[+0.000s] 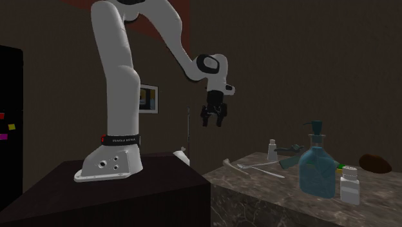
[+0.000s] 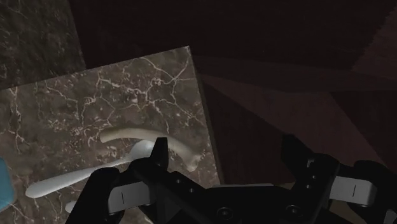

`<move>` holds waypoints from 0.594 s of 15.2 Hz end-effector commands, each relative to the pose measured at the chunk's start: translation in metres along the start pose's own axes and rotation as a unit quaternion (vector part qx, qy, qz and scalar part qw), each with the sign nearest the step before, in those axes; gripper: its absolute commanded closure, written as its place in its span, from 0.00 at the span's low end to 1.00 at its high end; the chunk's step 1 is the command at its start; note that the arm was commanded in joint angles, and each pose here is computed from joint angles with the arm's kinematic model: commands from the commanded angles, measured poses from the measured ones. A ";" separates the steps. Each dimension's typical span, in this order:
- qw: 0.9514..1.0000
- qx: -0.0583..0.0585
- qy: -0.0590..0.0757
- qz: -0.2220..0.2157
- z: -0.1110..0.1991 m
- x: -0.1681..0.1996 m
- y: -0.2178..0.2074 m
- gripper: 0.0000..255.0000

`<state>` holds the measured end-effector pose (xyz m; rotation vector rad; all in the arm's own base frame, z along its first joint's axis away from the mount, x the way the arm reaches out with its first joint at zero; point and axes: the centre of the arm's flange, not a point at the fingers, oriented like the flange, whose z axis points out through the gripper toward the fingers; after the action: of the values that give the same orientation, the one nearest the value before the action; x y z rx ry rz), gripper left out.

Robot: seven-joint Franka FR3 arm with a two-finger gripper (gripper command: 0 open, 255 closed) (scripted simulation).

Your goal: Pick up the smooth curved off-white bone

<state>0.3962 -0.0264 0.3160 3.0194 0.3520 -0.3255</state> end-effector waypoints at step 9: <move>0.994 -0.042 -0.006 -0.096 0.105 0.074 0.013 0.00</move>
<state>0.4418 -0.0378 0.2121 2.9173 0.6074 -0.3348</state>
